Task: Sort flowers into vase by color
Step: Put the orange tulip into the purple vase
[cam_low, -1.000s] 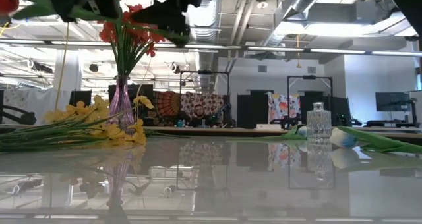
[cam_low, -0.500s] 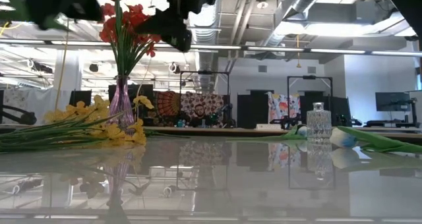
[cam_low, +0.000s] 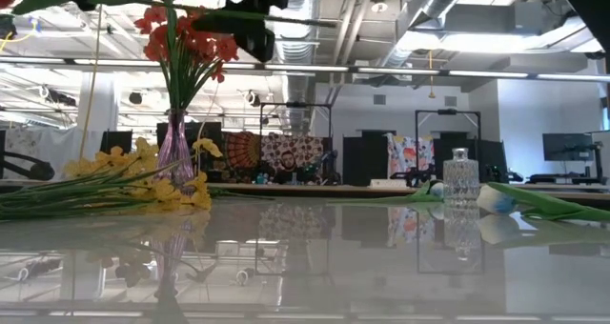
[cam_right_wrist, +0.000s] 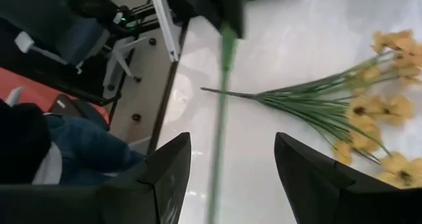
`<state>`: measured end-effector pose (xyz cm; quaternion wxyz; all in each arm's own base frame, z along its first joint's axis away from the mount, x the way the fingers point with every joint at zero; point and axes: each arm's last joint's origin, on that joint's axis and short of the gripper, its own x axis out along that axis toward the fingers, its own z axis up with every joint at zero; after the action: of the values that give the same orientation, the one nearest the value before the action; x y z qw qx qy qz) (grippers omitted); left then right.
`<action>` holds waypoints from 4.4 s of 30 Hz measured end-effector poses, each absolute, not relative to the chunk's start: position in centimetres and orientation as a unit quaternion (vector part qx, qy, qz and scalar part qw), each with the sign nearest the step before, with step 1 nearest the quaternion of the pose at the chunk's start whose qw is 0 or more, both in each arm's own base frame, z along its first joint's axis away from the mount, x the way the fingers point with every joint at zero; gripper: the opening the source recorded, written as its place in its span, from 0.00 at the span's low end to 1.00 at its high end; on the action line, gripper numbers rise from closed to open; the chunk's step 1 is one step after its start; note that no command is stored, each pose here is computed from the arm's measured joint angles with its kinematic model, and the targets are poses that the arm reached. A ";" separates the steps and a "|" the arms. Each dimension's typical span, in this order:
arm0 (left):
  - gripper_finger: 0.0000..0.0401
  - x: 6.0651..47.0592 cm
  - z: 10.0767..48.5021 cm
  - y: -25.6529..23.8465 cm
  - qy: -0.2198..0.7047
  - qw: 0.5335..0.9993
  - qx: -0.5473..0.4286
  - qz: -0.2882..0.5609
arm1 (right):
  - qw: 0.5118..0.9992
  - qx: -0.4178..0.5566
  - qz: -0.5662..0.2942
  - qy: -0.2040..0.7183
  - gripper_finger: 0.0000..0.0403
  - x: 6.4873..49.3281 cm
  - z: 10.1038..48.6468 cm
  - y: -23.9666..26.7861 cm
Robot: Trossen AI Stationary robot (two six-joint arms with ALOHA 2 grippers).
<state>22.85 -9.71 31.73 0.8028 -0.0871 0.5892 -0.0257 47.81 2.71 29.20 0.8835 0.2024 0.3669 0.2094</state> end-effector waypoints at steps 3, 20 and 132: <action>0.00 22.9 31.7 -9.7 0.587 0.805 -0.077 -0.027 | 0.883 0.201 0.222 0.362 0.61 47.8 29.4 3.3; 0.00 23.4 31.8 -9.5 0.559 0.828 -0.033 -0.017 | 0.878 0.225 0.195 0.375 0.61 47.8 28.9 3.9; 0.00 17.4 46.8 4.9 -0.055 0.984 0.026 0.165 | 0.985 0.057 0.138 -0.085 0.19 43.9 43.0 -11.4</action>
<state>17.39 4.90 46.76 0.9844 0.0256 -0.0546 0.1650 43.86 -11.42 43.02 0.9851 0.0569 -0.0851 0.1382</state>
